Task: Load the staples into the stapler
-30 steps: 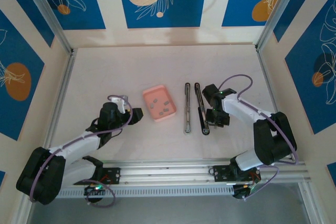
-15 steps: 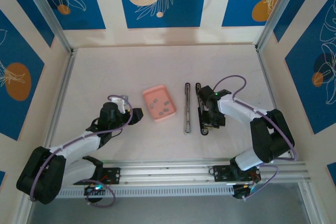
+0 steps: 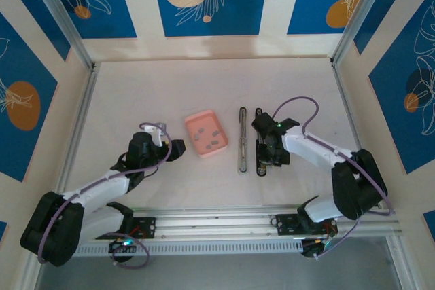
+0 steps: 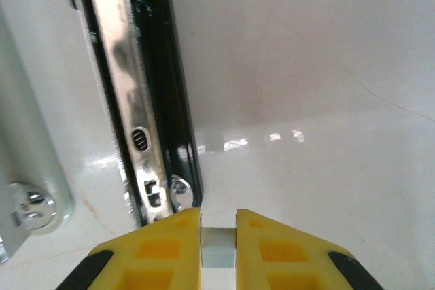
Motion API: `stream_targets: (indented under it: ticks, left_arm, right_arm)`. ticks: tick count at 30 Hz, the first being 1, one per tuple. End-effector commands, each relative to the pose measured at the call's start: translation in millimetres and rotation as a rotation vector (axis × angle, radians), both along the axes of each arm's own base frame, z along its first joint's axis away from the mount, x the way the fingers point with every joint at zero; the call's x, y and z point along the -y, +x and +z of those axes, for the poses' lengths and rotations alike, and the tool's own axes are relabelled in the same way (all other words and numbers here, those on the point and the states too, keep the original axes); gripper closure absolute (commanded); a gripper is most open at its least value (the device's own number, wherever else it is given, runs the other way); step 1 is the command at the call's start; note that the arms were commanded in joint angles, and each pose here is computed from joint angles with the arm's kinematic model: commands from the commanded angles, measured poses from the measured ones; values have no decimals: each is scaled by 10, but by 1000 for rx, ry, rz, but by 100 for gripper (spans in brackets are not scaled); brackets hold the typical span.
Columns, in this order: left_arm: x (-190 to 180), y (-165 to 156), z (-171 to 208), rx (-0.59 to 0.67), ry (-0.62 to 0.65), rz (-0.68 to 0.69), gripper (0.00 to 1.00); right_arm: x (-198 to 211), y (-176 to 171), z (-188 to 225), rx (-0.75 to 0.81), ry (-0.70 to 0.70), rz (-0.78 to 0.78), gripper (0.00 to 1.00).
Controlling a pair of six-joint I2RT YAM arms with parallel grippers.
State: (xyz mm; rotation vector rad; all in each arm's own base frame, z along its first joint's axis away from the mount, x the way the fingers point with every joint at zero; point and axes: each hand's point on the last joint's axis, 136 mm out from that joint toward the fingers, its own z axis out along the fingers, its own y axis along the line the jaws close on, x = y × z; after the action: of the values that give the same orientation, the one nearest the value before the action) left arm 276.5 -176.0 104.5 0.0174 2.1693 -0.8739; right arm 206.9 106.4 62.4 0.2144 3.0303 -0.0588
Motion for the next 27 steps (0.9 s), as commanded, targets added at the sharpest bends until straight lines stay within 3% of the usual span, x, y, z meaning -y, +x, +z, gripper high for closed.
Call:
stream_targets:
  ticks: [1,7,27]
  left_arm:
    - [101,68,270,104,-23,-43,38]
    - [172,91,303,124,-37,-72,38]
    - [214,88,244,114,-15,-87,38]
  right_arm:
    - [-7,51,184,92,7,-8,82]
    - [-176,203,266,208,50,60,82]
    - [-176,78,51,183,11,92,82]
